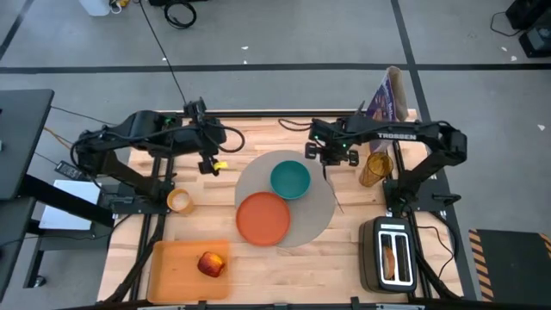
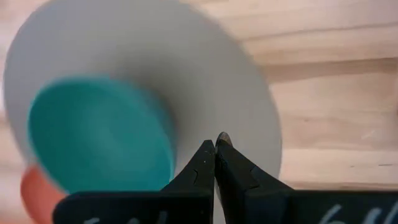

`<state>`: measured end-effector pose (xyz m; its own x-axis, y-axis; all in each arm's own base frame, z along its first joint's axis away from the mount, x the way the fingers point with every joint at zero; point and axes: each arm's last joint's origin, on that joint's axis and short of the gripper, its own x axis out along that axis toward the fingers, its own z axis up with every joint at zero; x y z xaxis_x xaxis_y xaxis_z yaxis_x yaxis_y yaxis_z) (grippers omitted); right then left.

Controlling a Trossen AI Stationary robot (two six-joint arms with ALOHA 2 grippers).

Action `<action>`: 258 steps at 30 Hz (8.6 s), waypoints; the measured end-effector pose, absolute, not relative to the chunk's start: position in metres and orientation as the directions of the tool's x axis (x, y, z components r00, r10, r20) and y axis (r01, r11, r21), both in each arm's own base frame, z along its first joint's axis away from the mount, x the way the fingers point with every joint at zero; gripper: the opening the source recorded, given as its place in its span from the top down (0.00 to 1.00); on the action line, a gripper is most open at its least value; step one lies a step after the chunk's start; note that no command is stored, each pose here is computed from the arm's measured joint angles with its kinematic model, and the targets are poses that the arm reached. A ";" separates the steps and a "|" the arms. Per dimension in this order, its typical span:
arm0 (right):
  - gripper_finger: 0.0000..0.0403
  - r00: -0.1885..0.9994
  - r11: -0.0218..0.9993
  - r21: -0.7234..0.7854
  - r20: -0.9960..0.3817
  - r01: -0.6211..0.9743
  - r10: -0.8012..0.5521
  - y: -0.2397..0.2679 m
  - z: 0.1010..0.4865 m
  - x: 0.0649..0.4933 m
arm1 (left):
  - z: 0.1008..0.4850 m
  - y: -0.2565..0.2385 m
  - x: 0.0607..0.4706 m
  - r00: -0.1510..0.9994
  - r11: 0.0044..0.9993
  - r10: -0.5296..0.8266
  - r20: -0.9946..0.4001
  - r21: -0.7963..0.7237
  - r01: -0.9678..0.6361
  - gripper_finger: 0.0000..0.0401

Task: Arrange a breakfast setting
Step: Put the spoon on the placemat right of the bowl, then pour the cereal from the cereal box into the blue bowl

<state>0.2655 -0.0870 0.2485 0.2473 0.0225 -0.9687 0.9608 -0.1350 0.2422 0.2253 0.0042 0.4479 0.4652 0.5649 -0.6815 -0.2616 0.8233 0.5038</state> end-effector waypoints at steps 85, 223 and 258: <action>0.13 0.104 0.158 -0.002 -0.746 0.988 -0.658 -0.048 0.380 0.064 | 0.477 0.054 0.379 0.984 0.986 0.123 0.130 0.097 -0.136 0.62; 0.05 0.862 0.978 0.131 0.463 0.162 -0.205 -0.083 0.425 0.224 | 0.547 0.125 0.233 0.903 1.000 -0.010 0.430 0.004 0.009 0.98; 0.52 0.745 0.992 0.081 0.655 0.093 -0.124 -0.077 0.444 0.213 | 0.536 0.110 0.274 0.883 1.000 -0.022 0.469 -0.008 0.030 0.96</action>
<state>0.2134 -0.0771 0.4436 0.7453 -0.1236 0.6552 0.0933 0.9923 0.0811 0.2736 0.1100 0.5356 0.8829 -0.0223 0.4690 0.0296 0.9995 -0.0082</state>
